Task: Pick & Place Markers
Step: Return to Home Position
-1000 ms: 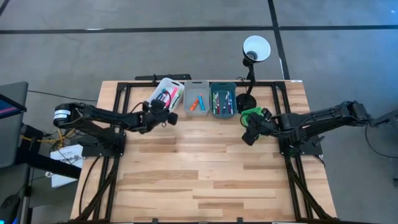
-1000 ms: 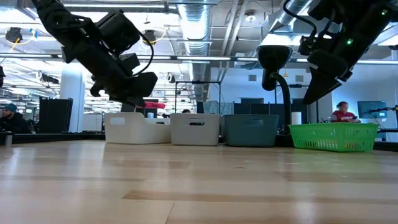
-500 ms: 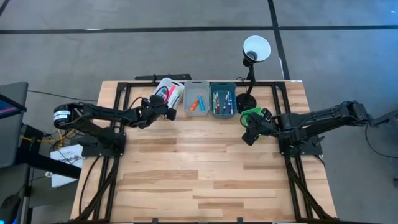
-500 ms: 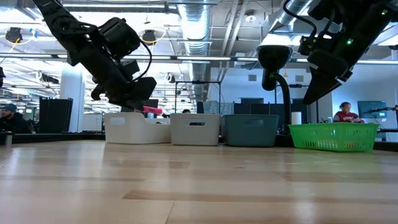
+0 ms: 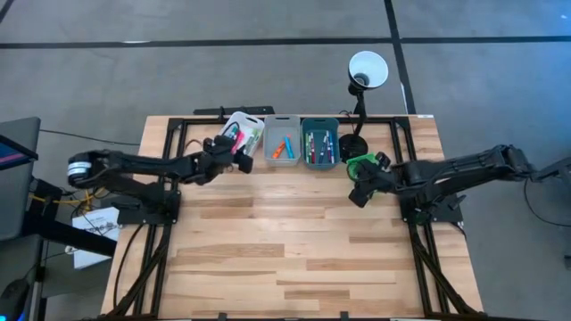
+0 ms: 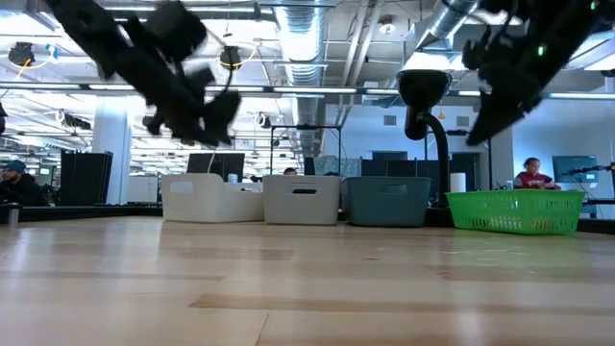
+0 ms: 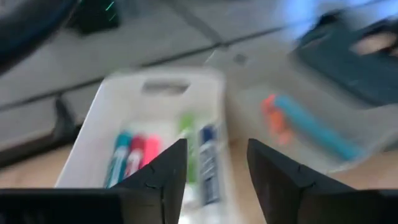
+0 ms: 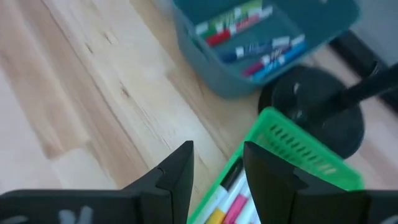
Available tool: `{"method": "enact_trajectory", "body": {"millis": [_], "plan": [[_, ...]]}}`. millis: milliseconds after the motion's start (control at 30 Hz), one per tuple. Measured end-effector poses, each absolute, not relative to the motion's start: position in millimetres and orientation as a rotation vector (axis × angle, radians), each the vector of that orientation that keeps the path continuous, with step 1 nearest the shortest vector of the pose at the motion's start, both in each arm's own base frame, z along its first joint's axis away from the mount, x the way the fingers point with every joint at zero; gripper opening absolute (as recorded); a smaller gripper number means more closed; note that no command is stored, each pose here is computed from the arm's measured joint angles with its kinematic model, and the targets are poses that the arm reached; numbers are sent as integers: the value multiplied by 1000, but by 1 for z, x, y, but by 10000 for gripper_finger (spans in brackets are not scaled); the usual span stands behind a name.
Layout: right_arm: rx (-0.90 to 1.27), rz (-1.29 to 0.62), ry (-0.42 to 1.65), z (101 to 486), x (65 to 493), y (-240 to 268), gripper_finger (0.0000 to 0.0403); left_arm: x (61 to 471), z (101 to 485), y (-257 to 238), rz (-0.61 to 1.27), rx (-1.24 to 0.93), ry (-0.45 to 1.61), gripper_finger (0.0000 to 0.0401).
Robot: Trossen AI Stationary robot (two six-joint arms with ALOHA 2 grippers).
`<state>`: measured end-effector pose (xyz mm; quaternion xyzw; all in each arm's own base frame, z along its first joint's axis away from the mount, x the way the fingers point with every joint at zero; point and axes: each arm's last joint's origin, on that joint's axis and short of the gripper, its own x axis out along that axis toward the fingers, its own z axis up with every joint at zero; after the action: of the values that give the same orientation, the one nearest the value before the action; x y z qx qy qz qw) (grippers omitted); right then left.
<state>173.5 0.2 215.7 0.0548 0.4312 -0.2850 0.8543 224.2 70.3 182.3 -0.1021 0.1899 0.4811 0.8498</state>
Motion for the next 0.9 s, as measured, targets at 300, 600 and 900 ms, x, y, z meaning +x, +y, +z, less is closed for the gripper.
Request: {"method": "enact_trajectory", "body": {"millis": [300, 600, 900], "plan": [[-25, -359, 645, 269, 138, 14, 127, 175, 252, 10, 675, -104, 115, 110], [-8, -70, 148, 272, 88, 20, 117, 119, 220, -6, 472, -134, -35, 6], [-9, 29, -4, 229, 69, 18, 104, 108, 195, -12, 141, -31, -203, 5]]}}
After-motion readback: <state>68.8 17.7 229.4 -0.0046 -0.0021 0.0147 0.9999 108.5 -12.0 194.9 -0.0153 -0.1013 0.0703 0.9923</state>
